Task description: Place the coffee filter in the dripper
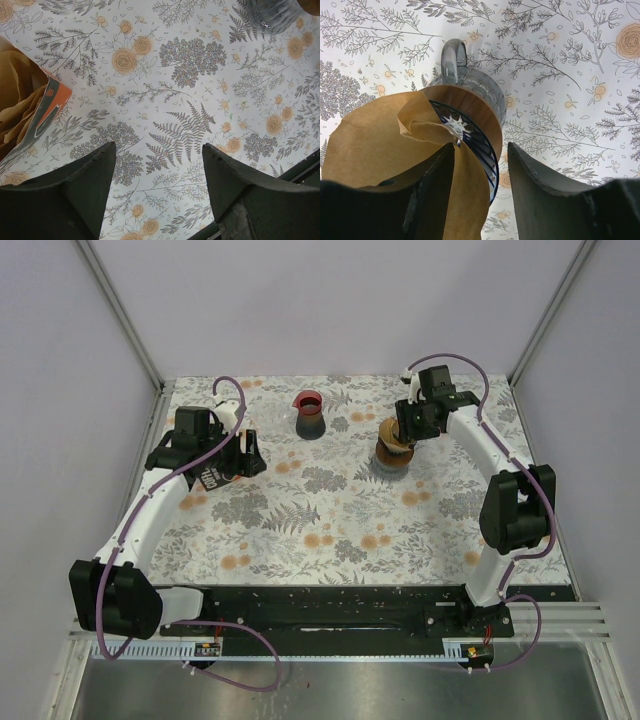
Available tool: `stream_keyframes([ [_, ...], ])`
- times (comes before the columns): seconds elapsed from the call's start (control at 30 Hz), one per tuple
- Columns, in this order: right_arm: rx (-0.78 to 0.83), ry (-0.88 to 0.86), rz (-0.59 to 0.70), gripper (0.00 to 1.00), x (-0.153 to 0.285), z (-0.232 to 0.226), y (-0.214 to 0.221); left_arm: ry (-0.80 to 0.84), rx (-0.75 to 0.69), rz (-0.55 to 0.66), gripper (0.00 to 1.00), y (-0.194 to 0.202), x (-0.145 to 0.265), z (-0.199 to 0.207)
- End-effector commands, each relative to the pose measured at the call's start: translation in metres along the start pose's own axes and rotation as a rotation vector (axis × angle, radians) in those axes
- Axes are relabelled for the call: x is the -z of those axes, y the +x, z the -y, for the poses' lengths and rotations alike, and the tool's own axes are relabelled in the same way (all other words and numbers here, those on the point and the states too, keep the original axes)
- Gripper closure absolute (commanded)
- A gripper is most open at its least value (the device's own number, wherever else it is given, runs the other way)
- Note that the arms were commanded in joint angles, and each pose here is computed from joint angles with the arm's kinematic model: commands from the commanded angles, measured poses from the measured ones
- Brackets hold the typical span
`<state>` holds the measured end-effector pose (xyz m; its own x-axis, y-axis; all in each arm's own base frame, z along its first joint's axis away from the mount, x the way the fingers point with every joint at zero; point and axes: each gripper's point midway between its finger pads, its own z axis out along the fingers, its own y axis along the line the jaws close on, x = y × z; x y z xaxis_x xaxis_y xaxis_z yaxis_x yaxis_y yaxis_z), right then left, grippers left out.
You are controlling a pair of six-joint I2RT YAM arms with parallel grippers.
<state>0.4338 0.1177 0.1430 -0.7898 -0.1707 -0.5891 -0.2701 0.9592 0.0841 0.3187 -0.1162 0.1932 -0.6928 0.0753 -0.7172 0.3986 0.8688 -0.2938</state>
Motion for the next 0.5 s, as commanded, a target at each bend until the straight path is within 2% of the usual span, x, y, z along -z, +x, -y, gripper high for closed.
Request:
stream_keyframes([
  [0.0,0.033,0.004,0.076,0.45,0.025,-0.002,-0.024,0.0,-0.041,0.069,0.27,-0.026,0.009,0.002],
  [0.23,0.049,0.01,0.106,0.43,0.043,-0.003,-0.038,-0.004,-0.039,0.065,0.26,-0.026,0.009,0.001],
  [0.47,0.074,0.037,0.206,0.4,0.087,-0.002,-0.069,-0.017,-0.074,0.083,0.25,-0.034,0.013,-0.001],
])
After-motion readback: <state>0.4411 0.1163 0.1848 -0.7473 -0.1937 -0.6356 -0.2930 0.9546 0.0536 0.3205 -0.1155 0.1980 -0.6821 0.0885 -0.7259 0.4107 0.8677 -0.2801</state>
